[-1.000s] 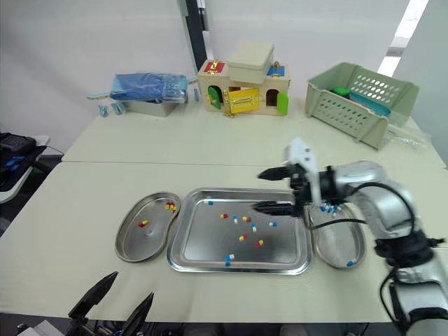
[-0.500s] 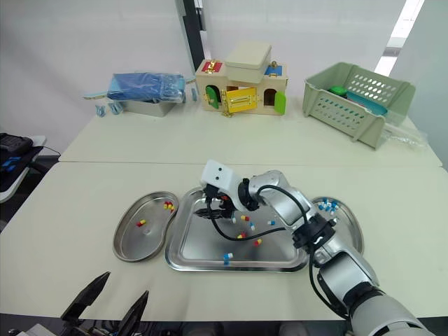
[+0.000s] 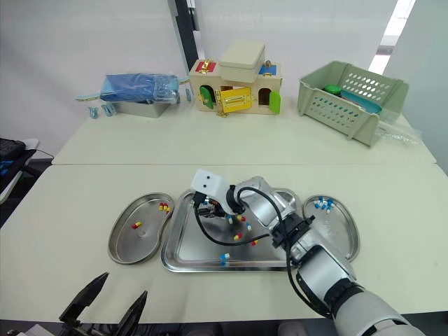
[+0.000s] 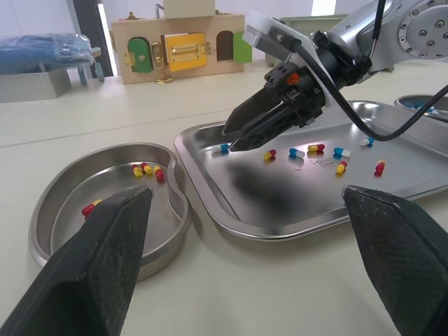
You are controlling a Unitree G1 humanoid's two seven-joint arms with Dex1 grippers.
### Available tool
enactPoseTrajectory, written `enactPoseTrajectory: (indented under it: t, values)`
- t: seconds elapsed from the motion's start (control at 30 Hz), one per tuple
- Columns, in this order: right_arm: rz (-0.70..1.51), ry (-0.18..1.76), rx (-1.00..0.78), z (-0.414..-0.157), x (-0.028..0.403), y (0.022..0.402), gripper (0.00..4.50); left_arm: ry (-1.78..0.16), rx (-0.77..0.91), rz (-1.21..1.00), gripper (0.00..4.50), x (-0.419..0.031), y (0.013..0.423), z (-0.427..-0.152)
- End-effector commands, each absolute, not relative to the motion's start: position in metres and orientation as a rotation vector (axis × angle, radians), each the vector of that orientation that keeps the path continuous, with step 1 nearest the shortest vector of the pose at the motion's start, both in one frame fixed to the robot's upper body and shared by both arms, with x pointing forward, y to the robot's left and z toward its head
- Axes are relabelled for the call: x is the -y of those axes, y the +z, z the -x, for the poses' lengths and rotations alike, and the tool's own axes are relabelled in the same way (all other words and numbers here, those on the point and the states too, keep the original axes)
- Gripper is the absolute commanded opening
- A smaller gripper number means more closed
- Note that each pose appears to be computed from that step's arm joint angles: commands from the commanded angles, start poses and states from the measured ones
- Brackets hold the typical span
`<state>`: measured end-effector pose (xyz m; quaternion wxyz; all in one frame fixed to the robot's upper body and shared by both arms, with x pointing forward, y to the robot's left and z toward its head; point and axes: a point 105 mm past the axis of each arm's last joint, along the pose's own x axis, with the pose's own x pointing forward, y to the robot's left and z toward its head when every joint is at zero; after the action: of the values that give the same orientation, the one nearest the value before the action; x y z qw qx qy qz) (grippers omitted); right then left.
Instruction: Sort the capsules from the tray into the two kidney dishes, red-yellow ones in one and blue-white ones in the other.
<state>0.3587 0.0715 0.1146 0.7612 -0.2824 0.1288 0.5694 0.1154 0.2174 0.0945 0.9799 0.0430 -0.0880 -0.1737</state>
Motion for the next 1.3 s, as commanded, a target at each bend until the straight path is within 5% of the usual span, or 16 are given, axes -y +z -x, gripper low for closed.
enactPoseTrajectory:
  t: [0.03,0.5,0.87,1.13,1.3]
  values:
    - [0.586,1.248,-0.204,-0.362,-0.079,0.134,2.54,-0.350,0.182,-0.101,4.50,-0.218,0.097,-0.112]
    - [0.569,1.239,-0.249,-0.365,-0.086,0.118,2.54,-0.339,0.174,-0.108,4.50,-0.220,0.097,-0.114]
    - [0.589,1.251,-0.263,-0.363,-0.085,0.113,0.01,-0.336,0.167,-0.116,4.50,-0.220,0.096,-0.115]
    - [0.526,1.346,-0.179,-0.350,-0.086,0.133,0.01,-0.370,0.170,-0.121,4.50,-0.216,0.097,-0.114]
    - [0.474,1.397,-0.043,-0.340,-0.044,0.163,0.01,-0.487,0.162,-0.133,4.50,-0.207,0.096,-0.112]
